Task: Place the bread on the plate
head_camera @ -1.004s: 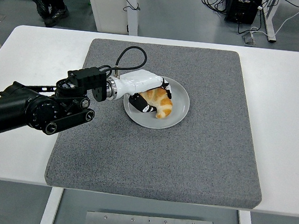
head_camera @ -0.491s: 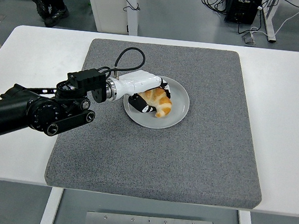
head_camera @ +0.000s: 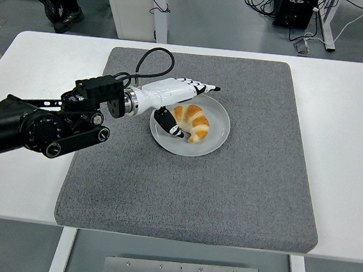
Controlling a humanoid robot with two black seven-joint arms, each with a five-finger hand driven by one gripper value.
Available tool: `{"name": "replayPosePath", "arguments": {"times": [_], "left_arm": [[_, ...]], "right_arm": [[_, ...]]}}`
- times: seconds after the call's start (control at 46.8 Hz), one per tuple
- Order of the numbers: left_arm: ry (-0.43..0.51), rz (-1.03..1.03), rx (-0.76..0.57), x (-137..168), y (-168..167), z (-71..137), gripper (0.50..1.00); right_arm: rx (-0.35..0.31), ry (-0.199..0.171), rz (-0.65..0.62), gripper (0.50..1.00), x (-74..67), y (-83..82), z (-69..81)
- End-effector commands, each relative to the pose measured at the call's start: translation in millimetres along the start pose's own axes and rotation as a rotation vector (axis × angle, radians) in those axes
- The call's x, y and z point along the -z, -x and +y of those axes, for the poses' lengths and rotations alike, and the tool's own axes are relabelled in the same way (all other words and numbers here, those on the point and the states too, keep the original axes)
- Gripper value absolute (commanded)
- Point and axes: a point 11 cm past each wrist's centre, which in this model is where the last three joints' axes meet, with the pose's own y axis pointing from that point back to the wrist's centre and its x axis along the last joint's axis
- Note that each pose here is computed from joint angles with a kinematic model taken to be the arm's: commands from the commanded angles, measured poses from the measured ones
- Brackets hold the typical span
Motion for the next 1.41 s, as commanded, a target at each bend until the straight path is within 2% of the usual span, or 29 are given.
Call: {"name": "replayPosePath", "arguments": {"times": [0.0, 0.299, 0.62, 0.769, 0.94, 1.197, 1.389], "left_arm": [[-0.005, -0.001, -0.013, 3.0, -8.9, 4.4, 0.992], [0.004, 0.028, -0.082, 5.4, -39.8, 17.6, 0.992], [0.024, 0.217, -0.202, 19.3, -77.6, 40.7, 0.99], [0.022, 0.381, -0.286, 27.5, -95.8, 49.1, 0.99], [0.017, 0.572, -0.352, 36.3, -99.9, 54.2, 0.99], [-0.055, 0.844, -0.476, 64.1, -100.9, 62.7, 0.992], [-0.094, 0.962, -0.585, 87.6, -99.5, 72.9, 0.993]], "right_arm": [[0.001, 0.0, -0.001, 1.0, 0.0, 0.1, 0.0], [0.0, 0.0, 0.0, 1.0, 0.0, 0.0, 0.0], [0.0, 0.0, 0.0, 1.0, 0.0, 0.0, 0.0], [0.0, 0.0, 0.0, 1.0, 0.0, 0.0, 0.0], [0.0, 0.0, 0.0, 1.0, 0.0, 0.0, 0.0], [0.0, 0.0, 0.0, 1.0, 0.0, 0.0, 0.0], [0.001, 0.0, -0.001, 1.0, 0.0, 0.1, 0.0]]}}
